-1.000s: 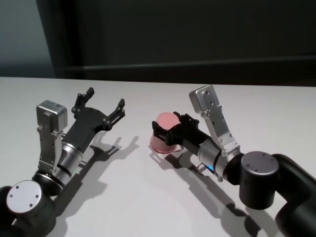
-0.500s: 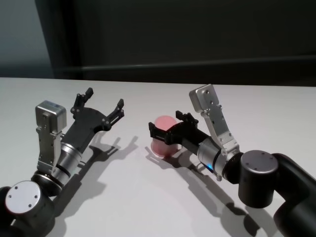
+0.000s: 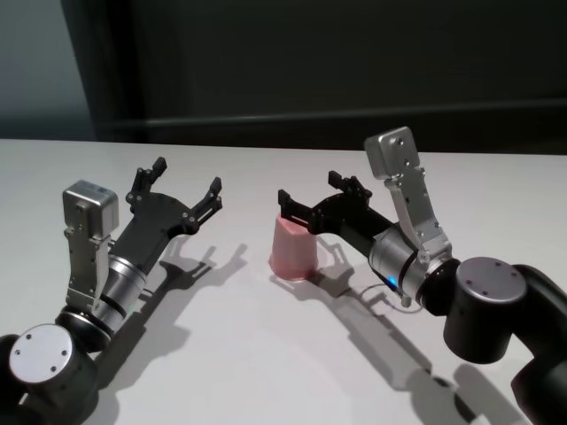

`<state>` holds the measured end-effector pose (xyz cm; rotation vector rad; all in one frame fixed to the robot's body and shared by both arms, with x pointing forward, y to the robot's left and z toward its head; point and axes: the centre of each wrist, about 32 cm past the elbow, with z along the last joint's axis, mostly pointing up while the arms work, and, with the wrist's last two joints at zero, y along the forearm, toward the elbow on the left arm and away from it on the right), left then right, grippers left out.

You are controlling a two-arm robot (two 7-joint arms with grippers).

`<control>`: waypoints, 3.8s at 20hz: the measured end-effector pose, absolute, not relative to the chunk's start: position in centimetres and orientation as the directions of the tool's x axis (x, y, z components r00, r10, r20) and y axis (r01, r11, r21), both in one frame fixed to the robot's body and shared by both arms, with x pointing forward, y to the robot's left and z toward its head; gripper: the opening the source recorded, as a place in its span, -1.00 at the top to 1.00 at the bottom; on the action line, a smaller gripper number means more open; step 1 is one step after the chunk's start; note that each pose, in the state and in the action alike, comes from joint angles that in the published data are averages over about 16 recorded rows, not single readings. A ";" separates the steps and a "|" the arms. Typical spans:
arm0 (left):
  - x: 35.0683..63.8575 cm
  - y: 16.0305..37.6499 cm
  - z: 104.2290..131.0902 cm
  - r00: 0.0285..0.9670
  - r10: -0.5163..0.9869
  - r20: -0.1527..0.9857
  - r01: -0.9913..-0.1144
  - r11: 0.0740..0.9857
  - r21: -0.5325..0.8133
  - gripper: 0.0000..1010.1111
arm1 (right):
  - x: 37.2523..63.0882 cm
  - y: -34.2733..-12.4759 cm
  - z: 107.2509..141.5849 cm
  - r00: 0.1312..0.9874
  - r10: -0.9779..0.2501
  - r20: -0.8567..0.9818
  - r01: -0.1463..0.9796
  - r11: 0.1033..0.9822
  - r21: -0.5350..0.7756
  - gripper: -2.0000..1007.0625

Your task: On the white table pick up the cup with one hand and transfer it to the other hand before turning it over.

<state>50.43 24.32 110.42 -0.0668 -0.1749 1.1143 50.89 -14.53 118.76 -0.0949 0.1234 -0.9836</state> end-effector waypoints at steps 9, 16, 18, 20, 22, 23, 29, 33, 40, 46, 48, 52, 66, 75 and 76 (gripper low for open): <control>50.4 24.3 110.4 0.429 0.897 0.107 -0.887 0.440 -0.141 -0.99 | 50.1 -16.6 119.3 0.500 -0.866 -0.026 0.864 0.500 -0.053 -0.99; 50.4 24.3 110.4 0.429 0.897 0.107 -0.887 0.440 -0.141 -0.99 | 49.4 -18.4 118.3 0.454 -0.891 -0.017 0.891 0.454 -0.011 -0.99; 50.4 24.3 110.4 0.429 0.897 0.107 -0.887 0.440 -0.141 -0.99 | 49.2 -18.8 117.8 0.441 -0.897 -0.022 0.897 0.441 -0.006 -0.99; 50.4 24.3 110.4 0.429 0.897 0.107 -0.887 0.440 -0.141 -0.99 | 49.0 -19.2 117.4 0.430 -0.902 -0.029 0.903 0.430 -0.003 -0.99; 50.4 24.3 110.4 0.429 0.897 0.107 -0.887 0.440 -0.141 -0.99 | 48.9 -19.6 116.9 0.419 -0.907 -0.036 0.908 0.419 -0.003 -0.99; 50.4 24.3 110.4 0.429 0.897 0.107 -0.887 0.440 -0.141 -0.99 | 48.8 -19.7 116.7 0.414 -0.910 -0.040 0.910 0.414 -0.004 -0.99; 50.4 24.3 110.4 0.429 0.897 0.107 -0.887 0.440 -0.141 -0.99 | 48.5 -20.2 115.4 0.391 -0.918 -0.060 0.919 0.393 -0.020 -0.99; 50.4 24.3 110.4 0.429 0.897 0.107 -0.887 0.440 -0.141 -0.99 | 48.3 -20.2 114.8 0.384 -0.921 -0.072 0.922 0.387 -0.031 -0.99; 50.4 24.3 110.4 0.429 0.897 0.107 -0.887 0.440 -0.141 -0.99 | 48.2 -20.2 114.2 0.372 -0.924 -0.086 0.925 0.377 -0.044 -0.99; 50.4 24.3 110.4 0.429 0.897 0.107 -0.887 0.440 -0.141 -0.99 | 47.9 -20.3 113.8 0.357 -0.929 -0.093 0.931 0.362 -0.044 -0.99; 50.4 24.3 110.4 0.429 0.897 0.107 -0.887 0.440 -0.141 -0.99 | 47.9 -20.4 113.8 0.352 -0.931 -0.094 0.933 0.357 -0.042 -0.99; 50.4 24.3 110.4 0.429 0.897 0.107 -0.887 0.440 -0.141 -0.99 | 47.7 -20.5 113.7 0.343 -0.934 -0.096 0.937 0.348 -0.038 -0.99; 50.4 24.3 110.4 0.429 0.897 0.107 -0.887 0.440 -0.141 -0.99 | 47.7 -20.4 113.7 0.339 -0.936 -0.094 0.939 0.343 -0.031 -0.99; 50.4 24.3 110.4 0.429 0.897 0.107 -0.887 0.440 -0.141 -0.99 | 47.7 -20.4 113.7 0.342 -0.935 -0.094 0.938 0.346 -0.032 -0.99; 50.4 24.3 110.4 0.429 0.897 0.107 -0.887 0.440 -0.141 -0.99 | 47.7 -20.4 113.7 0.342 -0.935 -0.094 0.938 0.346 -0.032 -0.99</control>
